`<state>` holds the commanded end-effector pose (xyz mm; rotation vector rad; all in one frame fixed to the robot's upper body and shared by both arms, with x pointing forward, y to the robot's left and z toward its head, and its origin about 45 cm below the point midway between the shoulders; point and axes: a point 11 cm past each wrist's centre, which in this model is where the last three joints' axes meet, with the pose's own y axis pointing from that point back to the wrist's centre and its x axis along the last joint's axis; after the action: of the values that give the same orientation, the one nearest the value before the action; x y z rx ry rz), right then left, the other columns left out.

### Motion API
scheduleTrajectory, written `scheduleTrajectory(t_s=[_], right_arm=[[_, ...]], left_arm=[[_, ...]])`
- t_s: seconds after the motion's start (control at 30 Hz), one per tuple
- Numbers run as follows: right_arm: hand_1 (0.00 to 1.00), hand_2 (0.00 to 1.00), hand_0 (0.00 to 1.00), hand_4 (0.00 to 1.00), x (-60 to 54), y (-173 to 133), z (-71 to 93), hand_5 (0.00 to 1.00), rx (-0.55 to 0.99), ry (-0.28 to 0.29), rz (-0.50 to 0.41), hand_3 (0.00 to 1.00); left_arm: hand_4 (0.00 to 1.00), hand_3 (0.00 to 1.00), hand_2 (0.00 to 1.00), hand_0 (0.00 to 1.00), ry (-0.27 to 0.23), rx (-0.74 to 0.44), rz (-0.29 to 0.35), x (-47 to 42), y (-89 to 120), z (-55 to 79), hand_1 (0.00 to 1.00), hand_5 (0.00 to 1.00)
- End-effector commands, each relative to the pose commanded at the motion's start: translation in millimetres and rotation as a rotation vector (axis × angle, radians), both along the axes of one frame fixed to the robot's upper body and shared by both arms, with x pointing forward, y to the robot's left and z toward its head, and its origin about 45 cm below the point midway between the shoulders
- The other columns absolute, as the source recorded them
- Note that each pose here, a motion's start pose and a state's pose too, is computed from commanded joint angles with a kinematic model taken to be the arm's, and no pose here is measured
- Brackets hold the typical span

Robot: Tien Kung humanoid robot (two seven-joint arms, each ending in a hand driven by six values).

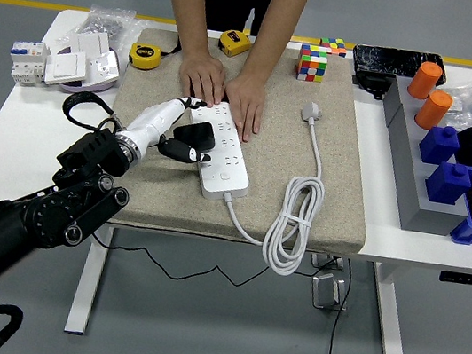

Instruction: Pick up the plug,place it near the board,insert it into the board,press the button

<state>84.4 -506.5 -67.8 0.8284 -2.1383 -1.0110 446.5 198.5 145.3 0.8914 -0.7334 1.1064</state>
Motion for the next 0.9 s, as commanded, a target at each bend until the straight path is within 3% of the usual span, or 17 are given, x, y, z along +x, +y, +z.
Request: scheduleTrajectory(t_s=[0.2,0.23,0.4,0.43,0.57,0.6,0.8,0.83,0.9], right_arm=[[0.914,0.860,0.970,0.998,-0.8,0.2,-0.3,0.916,0.001,0.003,-0.001,0.857],[0.914,0.860,0.970,0.998,-0.8,0.4,-0.4,0.917,0.001,0.003,0.000,0.857],[0.914,0.860,0.970,0.998,0.2,0.5,-0.2,0.917,0.000,0.001,0.002,0.857],[0.913,0.860,0.970,0.998,0.3,0.5,-0.2,0.916,0.000,0.001,0.002,0.857],[0.913,0.860,0.970,0.998,-0.1,0.2,-0.1,0.916,0.000,0.004,0.003,0.857],[0.913,0.860,0.970,0.998,-0.2,0.1,-0.1,0.915,-0.001,0.004,0.004,0.858],[0.913,0.860,0.970,0.998,0.3,-0.6,0.4,0.915,-0.002,0.006,0.007,0.858],[0.912,0.859,0.970,0.998,0.2,-0.7,0.4,0.916,-0.003,0.006,0.007,0.858],[0.912,0.859,0.970,0.998,0.1,-0.9,0.4,0.916,-0.003,0.007,0.009,0.858]], left_arm=[[0.998,0.813,0.788,0.848,-0.078,0.227,-0.078,0.1,0.5,-0.4,0.824,0.258],[0.998,0.701,0.689,0.741,-0.095,0.260,-0.090,0.5,0.4,0.6,0.718,0.286],[0.998,0.701,0.689,0.741,-0.110,0.269,-0.086,2.0,2.5,1.6,0.718,0.286],[0.973,0.559,0.582,0.561,-0.112,0.267,-0.083,2.1,3.3,1.5,0.629,0.336],[0.973,0.559,0.582,0.561,-0.111,0.260,-0.074,2.5,5.4,0.6,0.629,0.336],[0.805,0.533,0.552,0.471,-0.110,0.257,-0.071,2.6,6.0,0.4,0.577,0.343],[0.805,0.533,0.552,0.471,-0.114,0.239,-0.061,4.0,7.3,2.1,0.577,0.343],[0.728,0.512,0.533,0.439,-0.114,0.238,-0.060,4.2,7.4,2.4,0.557,0.372],[0.728,0.512,0.533,0.439,-0.113,0.237,-0.055,4.8,8.1,2.9,0.557,0.372]])
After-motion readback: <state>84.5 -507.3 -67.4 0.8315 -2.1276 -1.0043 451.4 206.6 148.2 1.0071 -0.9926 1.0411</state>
